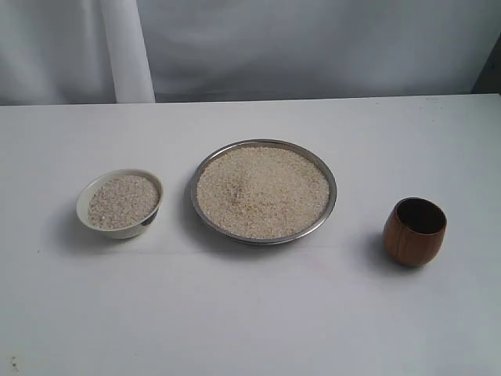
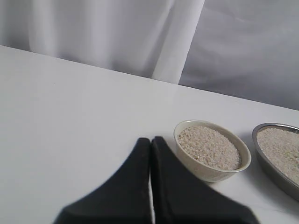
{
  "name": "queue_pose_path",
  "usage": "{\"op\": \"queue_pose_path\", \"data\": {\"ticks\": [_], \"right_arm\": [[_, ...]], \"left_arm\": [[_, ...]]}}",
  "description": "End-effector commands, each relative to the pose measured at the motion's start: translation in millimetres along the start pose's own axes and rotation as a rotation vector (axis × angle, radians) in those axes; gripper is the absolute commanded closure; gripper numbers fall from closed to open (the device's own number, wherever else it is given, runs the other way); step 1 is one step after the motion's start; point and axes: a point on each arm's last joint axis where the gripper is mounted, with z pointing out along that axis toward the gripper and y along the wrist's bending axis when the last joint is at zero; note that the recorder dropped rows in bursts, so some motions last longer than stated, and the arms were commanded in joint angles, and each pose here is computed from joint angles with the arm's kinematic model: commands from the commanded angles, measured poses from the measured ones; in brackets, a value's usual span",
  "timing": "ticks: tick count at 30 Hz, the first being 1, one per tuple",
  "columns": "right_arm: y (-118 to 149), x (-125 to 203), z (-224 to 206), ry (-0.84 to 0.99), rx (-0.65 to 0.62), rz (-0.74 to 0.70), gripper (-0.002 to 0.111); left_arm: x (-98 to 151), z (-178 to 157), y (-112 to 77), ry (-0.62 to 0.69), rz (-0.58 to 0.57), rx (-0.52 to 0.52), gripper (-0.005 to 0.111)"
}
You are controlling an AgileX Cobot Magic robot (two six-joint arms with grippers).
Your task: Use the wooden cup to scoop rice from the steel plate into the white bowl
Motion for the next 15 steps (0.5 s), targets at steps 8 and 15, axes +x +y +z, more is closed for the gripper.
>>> {"op": "queue_pose_path", "data": {"ticks": [8, 15], "right_arm": [[0.2, 0.9, -0.1, -0.003, -0.004, 0.006, 0.108], [0.3, -1.5, -0.1, -0.029, -0.004, 0.005, 0.108]], "left_arm": [[-1.1, -0.4, -0.6, -0.008, -0.005, 0.007, 0.107], [-1.1, -0.4, -0.6, -0.008, -0.005, 0.007, 0.107]]}}
